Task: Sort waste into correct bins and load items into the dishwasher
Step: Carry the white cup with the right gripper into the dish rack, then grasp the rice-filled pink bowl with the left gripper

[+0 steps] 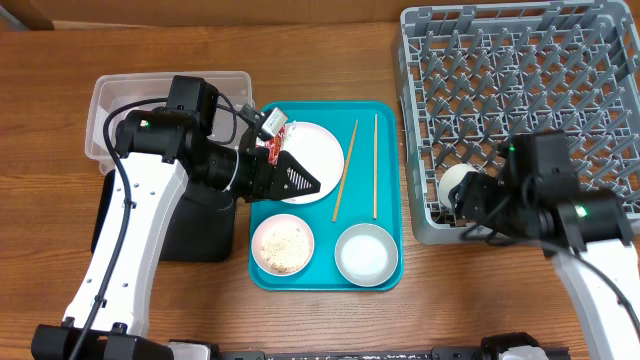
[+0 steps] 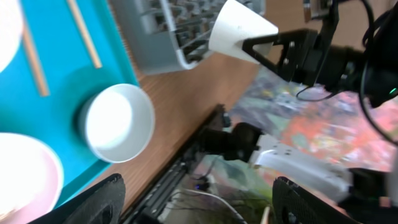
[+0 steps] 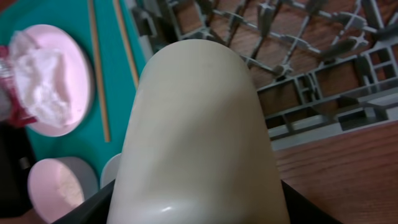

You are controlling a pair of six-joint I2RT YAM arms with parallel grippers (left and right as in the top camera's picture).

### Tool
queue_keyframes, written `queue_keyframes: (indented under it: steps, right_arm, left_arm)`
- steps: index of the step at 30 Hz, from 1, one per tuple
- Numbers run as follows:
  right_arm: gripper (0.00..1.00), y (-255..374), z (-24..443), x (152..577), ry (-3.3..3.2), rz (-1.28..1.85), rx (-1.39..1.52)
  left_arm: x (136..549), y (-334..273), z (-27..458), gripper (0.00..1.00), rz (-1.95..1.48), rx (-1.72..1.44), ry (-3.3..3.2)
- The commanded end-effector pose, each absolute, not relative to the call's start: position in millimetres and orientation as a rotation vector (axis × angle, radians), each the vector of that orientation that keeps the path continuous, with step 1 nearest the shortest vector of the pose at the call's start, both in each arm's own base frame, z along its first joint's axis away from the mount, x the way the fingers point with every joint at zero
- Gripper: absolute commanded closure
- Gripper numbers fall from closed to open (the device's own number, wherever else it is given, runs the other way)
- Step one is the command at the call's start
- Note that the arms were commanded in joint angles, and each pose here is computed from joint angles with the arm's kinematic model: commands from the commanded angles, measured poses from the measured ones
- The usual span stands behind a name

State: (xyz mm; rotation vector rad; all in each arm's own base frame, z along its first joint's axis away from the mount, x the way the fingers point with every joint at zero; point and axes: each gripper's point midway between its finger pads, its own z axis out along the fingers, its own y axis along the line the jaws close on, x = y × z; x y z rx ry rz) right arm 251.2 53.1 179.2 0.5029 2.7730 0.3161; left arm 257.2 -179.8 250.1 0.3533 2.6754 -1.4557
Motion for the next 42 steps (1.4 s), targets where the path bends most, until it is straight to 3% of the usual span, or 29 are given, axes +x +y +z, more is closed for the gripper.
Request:
queue_keyframes:
  steps: [1, 4, 7, 8, 11, 18, 21, 27, 40, 42]
  right_arm:
    - [0.34, 43.8, 164.4, 264.5, 2.805, 0.222, 0.578]
    - [0.23, 44.8, 149.5, 273.0, 2.845, 0.204, 0.588]
    - [0.02, 45.0, 149.3, 277.4, 2.849, 0.199, 0.591]
    - [0.01, 45.5, 154.3, 279.9, 2.834, 0.207, 0.593]
    - [0.00, 48.3, 177.2, 287.7, 2.774, 0.249, 0.583]
    - [0.00, 73.7, 251.4, 295.4, 2.566, 0.509, 0.428]
    - [0.00, 77.0, 272.8, 285.2, 2.496, 0.556, 0.375]
    - [0.00, 75.8, 282.7, 275.8, 2.465, 0.563, 0.365]
    - [0.00, 75.8, 281.0, 275.2, 2.473, 0.562, 0.368]
    - [0.00, 75.8, 280.7, 274.7, 2.475, 0.562, 0.369]
  left_arm:
    - [258.5, -169.2, 236.0, 0.23, -1.304, 0.342, 2.758]
    - [256.3, -163.9, 229.9, 0.25, -1.247, 0.330, 2.802]
    - [254.1, -160.2, 224.5, 0.25, -1.193, 0.322, 2.841]
    - [253.5, -159.0, 221.5, 0.25, -1.159, 0.327, 2.858]
    - [253.9, -155.5, 210.1, 0.25, -1.018, 0.306, 2.924]
    - [255.9, -146.6, 154.1, 0.27, -0.297, 0.174, 3.055]
    - [244.8, -157.5, 119.3, 0.34, -0.121, 0.065, 3.045]
    - [233.1, -170.0, 71.6, 0.53, -0.097, 0.015, 3.013]
    - [219.5, -181.2, 24.1, 0.61, -0.181, 0.054, 3.085]
    - [220.1, -180.3, 20.5, 0.67, -0.165, 0.052, 3.089]
